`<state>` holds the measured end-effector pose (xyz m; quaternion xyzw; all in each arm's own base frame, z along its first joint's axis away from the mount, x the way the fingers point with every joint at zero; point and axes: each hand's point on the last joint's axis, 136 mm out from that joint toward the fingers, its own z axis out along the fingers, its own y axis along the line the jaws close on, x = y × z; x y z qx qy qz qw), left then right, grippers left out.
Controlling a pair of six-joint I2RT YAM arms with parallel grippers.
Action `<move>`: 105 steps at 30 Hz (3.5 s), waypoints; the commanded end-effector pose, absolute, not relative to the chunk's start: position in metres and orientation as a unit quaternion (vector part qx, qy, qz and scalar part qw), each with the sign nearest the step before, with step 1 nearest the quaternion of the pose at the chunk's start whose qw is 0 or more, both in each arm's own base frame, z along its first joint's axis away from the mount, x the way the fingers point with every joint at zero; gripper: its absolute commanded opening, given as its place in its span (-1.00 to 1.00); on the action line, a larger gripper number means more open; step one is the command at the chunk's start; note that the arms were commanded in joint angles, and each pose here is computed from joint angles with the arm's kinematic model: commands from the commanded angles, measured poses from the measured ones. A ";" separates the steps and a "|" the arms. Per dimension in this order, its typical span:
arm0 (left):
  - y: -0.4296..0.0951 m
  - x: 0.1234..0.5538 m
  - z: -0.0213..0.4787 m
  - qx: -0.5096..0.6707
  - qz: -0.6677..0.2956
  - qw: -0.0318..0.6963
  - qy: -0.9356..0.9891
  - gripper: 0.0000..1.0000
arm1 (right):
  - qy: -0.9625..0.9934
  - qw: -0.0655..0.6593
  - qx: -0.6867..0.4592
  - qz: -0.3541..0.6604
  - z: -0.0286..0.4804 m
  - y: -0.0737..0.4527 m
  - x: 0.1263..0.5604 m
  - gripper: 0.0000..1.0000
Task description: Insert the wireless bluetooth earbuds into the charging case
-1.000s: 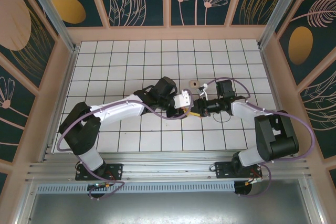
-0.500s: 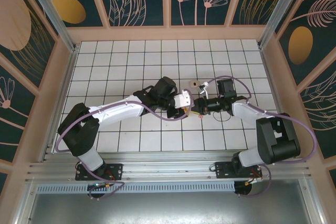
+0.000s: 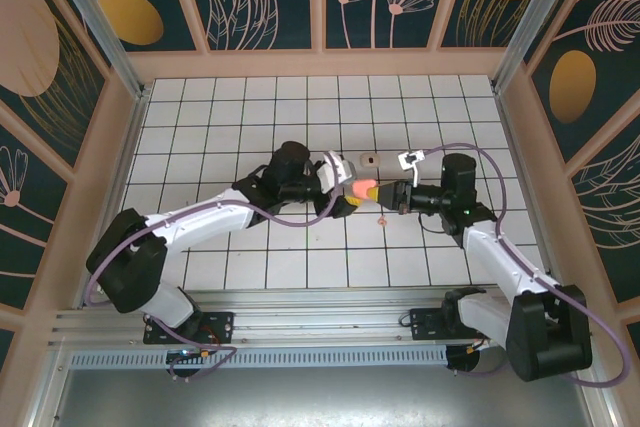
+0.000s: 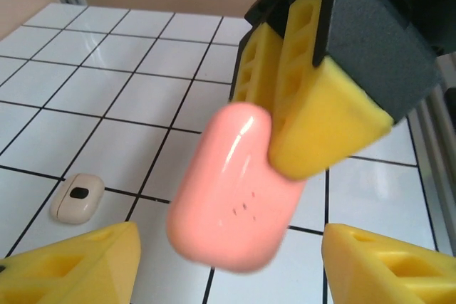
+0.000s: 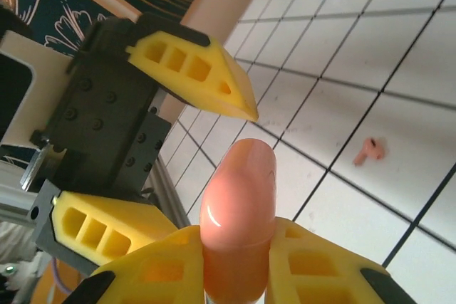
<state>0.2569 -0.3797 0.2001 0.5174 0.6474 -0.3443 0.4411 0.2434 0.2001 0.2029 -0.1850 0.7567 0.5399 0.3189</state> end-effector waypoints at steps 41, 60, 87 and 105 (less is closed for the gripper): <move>-0.371 0.195 0.285 0.520 -0.520 0.438 0.517 -0.35 | 0.559 0.462 -0.427 0.541 0.283 0.225 0.191 -0.67; -0.365 0.216 0.260 0.556 -0.415 0.432 0.577 -0.70 | 0.626 0.476 -0.431 0.442 0.282 0.216 0.207 -0.05; -0.361 0.211 0.265 0.567 -0.409 0.431 0.571 -0.67 | 0.612 0.406 -0.492 0.468 0.278 0.238 0.199 -0.08; -0.360 0.207 0.274 0.563 -0.420 0.438 0.562 -0.66 | 0.612 0.380 -0.493 0.488 0.272 0.241 0.197 -0.19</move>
